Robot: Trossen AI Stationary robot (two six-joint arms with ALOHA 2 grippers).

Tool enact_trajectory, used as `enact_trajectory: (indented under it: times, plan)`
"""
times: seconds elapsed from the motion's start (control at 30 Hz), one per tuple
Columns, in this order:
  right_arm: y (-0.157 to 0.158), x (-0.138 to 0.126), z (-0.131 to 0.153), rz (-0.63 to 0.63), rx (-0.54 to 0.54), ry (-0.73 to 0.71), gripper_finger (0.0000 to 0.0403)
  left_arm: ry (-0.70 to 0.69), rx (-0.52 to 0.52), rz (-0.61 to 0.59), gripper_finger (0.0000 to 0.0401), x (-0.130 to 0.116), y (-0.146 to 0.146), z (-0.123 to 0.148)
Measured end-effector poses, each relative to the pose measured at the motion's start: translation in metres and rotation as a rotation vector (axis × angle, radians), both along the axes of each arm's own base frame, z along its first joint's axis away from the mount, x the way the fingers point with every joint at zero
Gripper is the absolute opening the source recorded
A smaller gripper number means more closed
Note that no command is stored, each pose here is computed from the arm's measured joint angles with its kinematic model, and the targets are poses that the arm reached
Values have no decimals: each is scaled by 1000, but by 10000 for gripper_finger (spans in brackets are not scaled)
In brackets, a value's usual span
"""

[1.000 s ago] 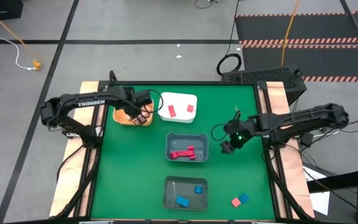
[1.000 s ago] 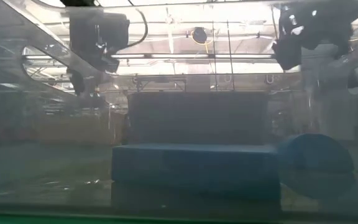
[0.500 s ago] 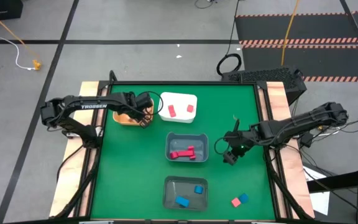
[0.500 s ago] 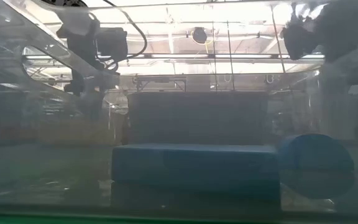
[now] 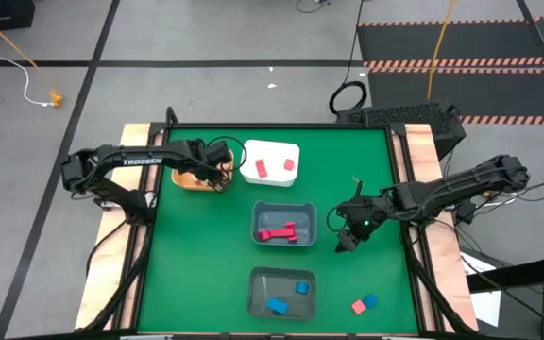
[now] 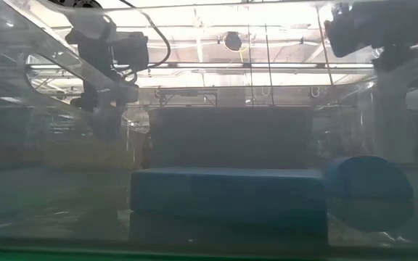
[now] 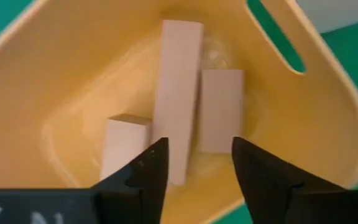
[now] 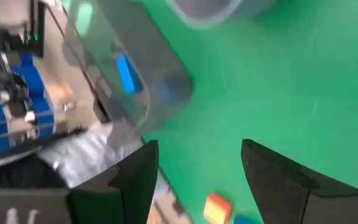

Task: Sort & place blocks by color
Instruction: Put the blue wooden block into the black bin

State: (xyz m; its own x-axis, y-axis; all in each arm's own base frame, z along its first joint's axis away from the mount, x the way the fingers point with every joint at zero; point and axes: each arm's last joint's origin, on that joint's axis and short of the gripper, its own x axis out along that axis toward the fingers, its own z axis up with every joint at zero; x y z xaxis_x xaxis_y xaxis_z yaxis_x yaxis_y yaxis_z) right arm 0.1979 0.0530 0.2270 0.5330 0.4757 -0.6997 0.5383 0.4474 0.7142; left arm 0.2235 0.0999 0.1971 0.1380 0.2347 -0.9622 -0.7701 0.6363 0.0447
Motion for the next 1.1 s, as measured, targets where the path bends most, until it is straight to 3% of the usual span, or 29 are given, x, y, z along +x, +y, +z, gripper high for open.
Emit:
enact_trajectory:
  times: [0.27, 0.4, 0.53, 0.73, 0.9, 1.1]
  plan:
    - [10, -15, 4, 227, 3, 104, 220, -107, -65, 7, 218, 11, 0, 19]
    - [29, -21, 7, 376, 52, 73, 216, -207, -24, -22, 213, 23, 0, 48]
    - [54, -29, 11, 537, 29, -24, 215, -329, 51, -88, 203, 33, -3, 89]
    - [75, -38, 10, 665, -195, -199, 215, -476, 169, -142, 189, 35, -13, 143]
    - [81, -43, 8, 745, -387, -307, 215, -573, 218, -166, 186, 34, -21, 172]
    - [93, -46, -7, 801, -402, -352, 215, -669, 216, -173, 187, 36, -34, 185]
